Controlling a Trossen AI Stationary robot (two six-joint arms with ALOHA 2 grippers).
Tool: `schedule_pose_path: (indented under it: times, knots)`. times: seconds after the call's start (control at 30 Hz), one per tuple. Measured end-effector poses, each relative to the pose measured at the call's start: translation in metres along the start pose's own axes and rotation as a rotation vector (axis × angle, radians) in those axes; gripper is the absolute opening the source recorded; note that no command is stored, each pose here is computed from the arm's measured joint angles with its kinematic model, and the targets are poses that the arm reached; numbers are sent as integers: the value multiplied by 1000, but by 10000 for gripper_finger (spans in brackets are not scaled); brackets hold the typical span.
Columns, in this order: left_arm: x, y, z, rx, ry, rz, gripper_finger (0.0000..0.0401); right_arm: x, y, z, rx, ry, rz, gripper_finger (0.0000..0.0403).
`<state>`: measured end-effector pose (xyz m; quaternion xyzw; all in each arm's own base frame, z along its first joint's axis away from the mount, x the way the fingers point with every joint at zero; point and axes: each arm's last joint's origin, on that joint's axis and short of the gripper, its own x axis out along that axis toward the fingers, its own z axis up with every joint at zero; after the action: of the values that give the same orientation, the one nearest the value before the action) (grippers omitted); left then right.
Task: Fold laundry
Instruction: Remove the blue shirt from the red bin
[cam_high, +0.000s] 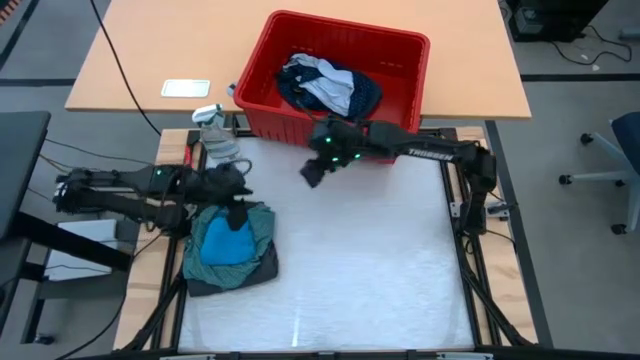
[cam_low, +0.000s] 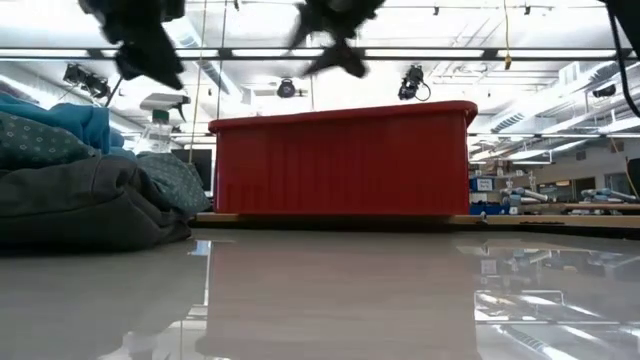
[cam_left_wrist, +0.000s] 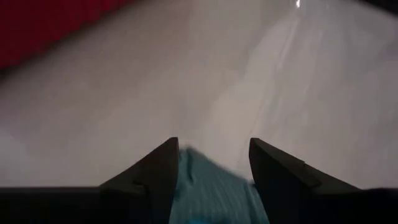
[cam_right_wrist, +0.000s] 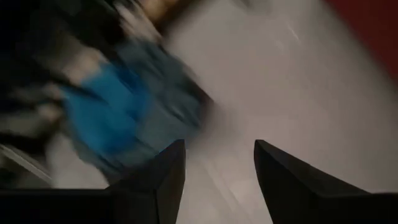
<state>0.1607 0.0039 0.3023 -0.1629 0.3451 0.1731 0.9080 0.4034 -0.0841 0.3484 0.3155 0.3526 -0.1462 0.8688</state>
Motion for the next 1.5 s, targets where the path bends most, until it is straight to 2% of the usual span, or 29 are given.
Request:
schedule_pose_path:
  times: [0.13,0.27,0.33,0.43,0.5,0.6,0.67,0.77,0.83,0.9,1.0,1.07,1.2,1.33,1.5]
  knots:
    - [5,16,20,-6,-117,15,198,-5,-23,-13,-24,187,-143,196]
    - [22,28,48,16,-243,-87,198,-8,-40,-19,-81,295,-254,196]
    - [35,36,62,13,-300,-97,198,-11,-57,-15,-72,291,-392,196]
    - [57,54,77,28,-366,-26,198,-21,-89,-4,-49,248,-613,195]
    - [68,67,89,70,-440,26,198,-32,-102,3,-56,237,-628,193]
    - [76,86,108,153,-609,102,198,-52,-116,12,-96,238,-558,192]
    - [76,102,120,184,-740,163,198,-71,-124,15,-153,226,-579,192]
    - [80,127,132,156,-895,239,198,-105,-143,24,-200,161,-632,192]
    - [88,146,132,84,-929,274,198,-127,-161,31,-219,98,-643,192]
    - [99,162,131,20,-912,292,198,-147,-180,38,-219,36,-617,192]
    - [115,177,131,-37,-878,302,198,-168,-204,47,-227,-84,-458,192]
    - [123,181,133,-43,-862,303,198,-182,-218,58,-227,-226,-387,191]
    - [137,183,132,-52,-762,304,198,-203,-251,88,-227,-557,-327,191]
    - [147,178,126,-80,-624,291,198,-178,-292,108,-167,-666,-213,191]
    - [158,171,114,-105,-484,262,198,-132,-322,122,-141,-629,-165,193]
